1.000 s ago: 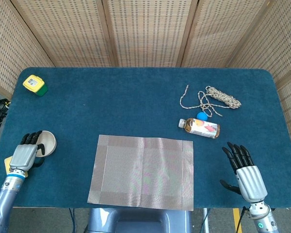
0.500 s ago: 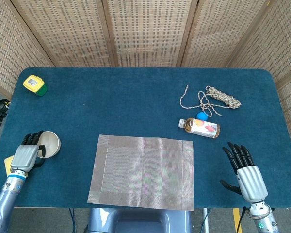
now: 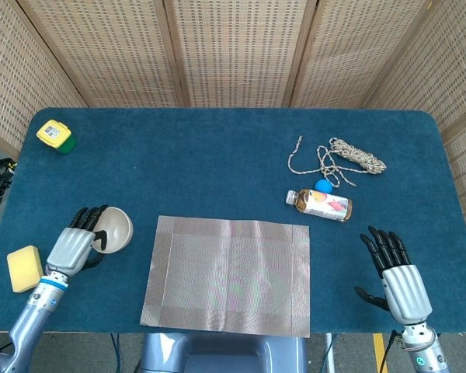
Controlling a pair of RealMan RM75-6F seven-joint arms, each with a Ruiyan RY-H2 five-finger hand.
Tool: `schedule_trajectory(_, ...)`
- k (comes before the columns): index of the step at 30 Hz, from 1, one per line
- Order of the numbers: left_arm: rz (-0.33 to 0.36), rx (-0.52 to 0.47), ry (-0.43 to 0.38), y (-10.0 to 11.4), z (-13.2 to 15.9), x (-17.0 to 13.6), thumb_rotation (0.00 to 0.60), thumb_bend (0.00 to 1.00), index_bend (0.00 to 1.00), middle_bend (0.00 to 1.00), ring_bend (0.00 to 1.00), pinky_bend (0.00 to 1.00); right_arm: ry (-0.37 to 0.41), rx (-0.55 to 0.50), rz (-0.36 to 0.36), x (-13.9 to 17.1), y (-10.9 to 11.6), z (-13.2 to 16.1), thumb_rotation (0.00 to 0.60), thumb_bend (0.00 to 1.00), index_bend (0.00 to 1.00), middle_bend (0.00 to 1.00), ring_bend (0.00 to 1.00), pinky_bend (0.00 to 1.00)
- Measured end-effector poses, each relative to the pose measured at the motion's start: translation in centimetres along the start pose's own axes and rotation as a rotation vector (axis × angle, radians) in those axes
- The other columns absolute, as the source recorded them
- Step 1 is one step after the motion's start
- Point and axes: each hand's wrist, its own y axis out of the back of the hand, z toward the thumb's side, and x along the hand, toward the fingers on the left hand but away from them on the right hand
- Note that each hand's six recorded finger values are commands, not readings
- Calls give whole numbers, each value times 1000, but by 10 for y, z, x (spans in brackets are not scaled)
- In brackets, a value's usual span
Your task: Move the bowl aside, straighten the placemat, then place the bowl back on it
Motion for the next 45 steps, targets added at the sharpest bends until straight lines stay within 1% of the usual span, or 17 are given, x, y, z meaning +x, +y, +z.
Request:
schedule_trajectory(4, 1, 16, -97, 8, 42, 6, 600, 405, 638, 0, 0, 0, -5, -3, -2, 0, 1, -2, 600, 206, 35, 0, 0, 0)
schedule_trajectory(8, -7, 38, -176, 9, 78, 11, 600, 405, 636, 0, 0, 0, -7, -3, 2, -1, 1, -3, 600, 206, 35, 0, 0, 0)
schedule_trajectory(12, -20, 63, -250, 5, 113, 14, 600, 404, 628, 0, 0, 0, -8, -4, 3, -1, 1, -3, 600, 206, 35, 0, 0, 0)
schedule_trajectory(16, -48, 82, -320, -5, 148, 15, 600, 402, 617, 0, 0, 0, -11, -7, 1, -1, 1, -4, 600, 206, 35, 0, 0, 0)
schedule_trajectory(20, -76, 92, -361, -15, 172, 17, 600, 401, 615, 0, 0, 0, -14, -12, -1, -2, 2, -5, 600, 206, 35, 0, 0, 0)
schedule_trajectory(25, -102, 98, -388, -25, 198, 20, 600, 400, 602, 0, 0, 0, -17, -18, -4, -2, 3, -6, 600, 205, 35, 0, 0, 0)
schedule_trajectory(33, -127, 117, -393, -33, 222, 28, 600, 393, 589, 0, 0, 0, -21, -24, 0, -3, 4, -7, 600, 206, 35, 0, 0, 0)
schedule_trajectory(35, -132, 117, -390, -34, 226, 29, 600, 364, 543, 0, 0, 0, -20, -25, -2, -3, 4, -7, 600, 206, 35, 0, 0, 0)
schedule_trajectory(37, -133, 120, -386, -34, 228, 30, 600, 298, 459, 0, 0, 0, -21, -25, -2, -3, 4, -8, 600, 206, 35, 0, 0, 0)
schedule_trajectory(39, -134, 124, -381, -34, 227, 31, 600, 223, 347, 0, 0, 0, -21, -26, 1, -2, 4, -8, 600, 206, 35, 0, 0, 0)
schedule_trajectory(42, -134, 129, -375, -34, 225, 30, 600, 196, 216, 0, 0, 0, -21, -25, 2, -2, 4, -8, 600, 206, 35, 0, 0, 0)
schedule_trajectory(45, -125, 132, -364, -30, 221, 29, 600, 192, 138, 0, 0, 0, -22, -24, 1, -2, 4, -8, 600, 206, 35, 0, 0, 0)
